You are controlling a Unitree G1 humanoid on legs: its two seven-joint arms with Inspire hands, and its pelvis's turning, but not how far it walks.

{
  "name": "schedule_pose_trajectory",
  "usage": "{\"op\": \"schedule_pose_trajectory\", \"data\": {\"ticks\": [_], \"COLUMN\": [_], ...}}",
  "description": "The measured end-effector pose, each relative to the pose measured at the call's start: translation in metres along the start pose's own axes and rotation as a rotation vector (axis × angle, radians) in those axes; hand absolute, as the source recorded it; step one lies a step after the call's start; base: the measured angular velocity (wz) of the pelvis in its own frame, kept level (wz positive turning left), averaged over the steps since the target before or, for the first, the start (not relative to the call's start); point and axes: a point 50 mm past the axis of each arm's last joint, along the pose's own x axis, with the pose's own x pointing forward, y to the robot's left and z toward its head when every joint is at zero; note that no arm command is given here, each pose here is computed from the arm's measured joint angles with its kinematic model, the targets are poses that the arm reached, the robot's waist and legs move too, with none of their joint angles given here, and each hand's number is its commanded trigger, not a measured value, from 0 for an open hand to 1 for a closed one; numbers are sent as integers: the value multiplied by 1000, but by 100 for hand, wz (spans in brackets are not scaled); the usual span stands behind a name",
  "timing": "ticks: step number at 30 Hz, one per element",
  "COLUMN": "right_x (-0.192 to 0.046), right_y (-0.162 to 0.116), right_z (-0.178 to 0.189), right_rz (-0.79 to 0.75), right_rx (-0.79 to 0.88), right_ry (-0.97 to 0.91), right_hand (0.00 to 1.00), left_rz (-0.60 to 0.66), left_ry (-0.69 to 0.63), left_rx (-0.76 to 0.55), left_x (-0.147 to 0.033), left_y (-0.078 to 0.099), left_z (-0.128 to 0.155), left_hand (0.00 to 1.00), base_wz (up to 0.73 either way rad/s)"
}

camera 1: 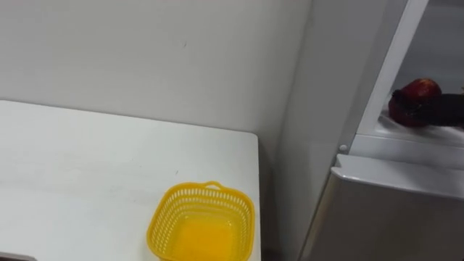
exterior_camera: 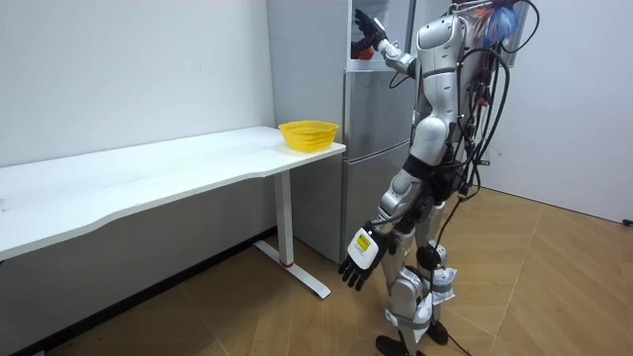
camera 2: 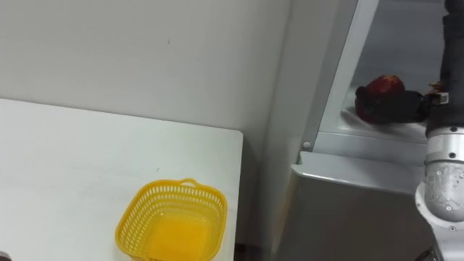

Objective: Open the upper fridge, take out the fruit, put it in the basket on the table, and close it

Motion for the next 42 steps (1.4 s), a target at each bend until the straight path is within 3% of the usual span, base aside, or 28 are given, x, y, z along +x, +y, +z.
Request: {"op": "schedule_pose_trajectory", "data": {"ticks": [11,38,39,40,41,42], "right_x": [-3,-6,-5,-5,-5,-5], "right_y": [11,12,13,12,12,12], "right_z": [-10,-46,-47,-47,-48,-49], "right_rz": [129,256,262,263,265,267], "right_rx": [-2,118,130,136,144,151], "right_ry": [46,243,254,258,268,275], "right_hand": [0,0,8,40,100,100], "left_rz": [5,-9,-12,-14,-21,-26], "left_ry": [3,32,39,43,54,63], "left_rx": [-7,-10,-9,-9,-10,-10], "left_x": [0,1,1,1,1,0], "left_y": [1,4,4,3,3,3], "left_z": [-1,-1,-2,-3,-4,-5], "left_hand": [0,0,0,0,0,0], "base_wz": [0,2,4,6,5,5]}}
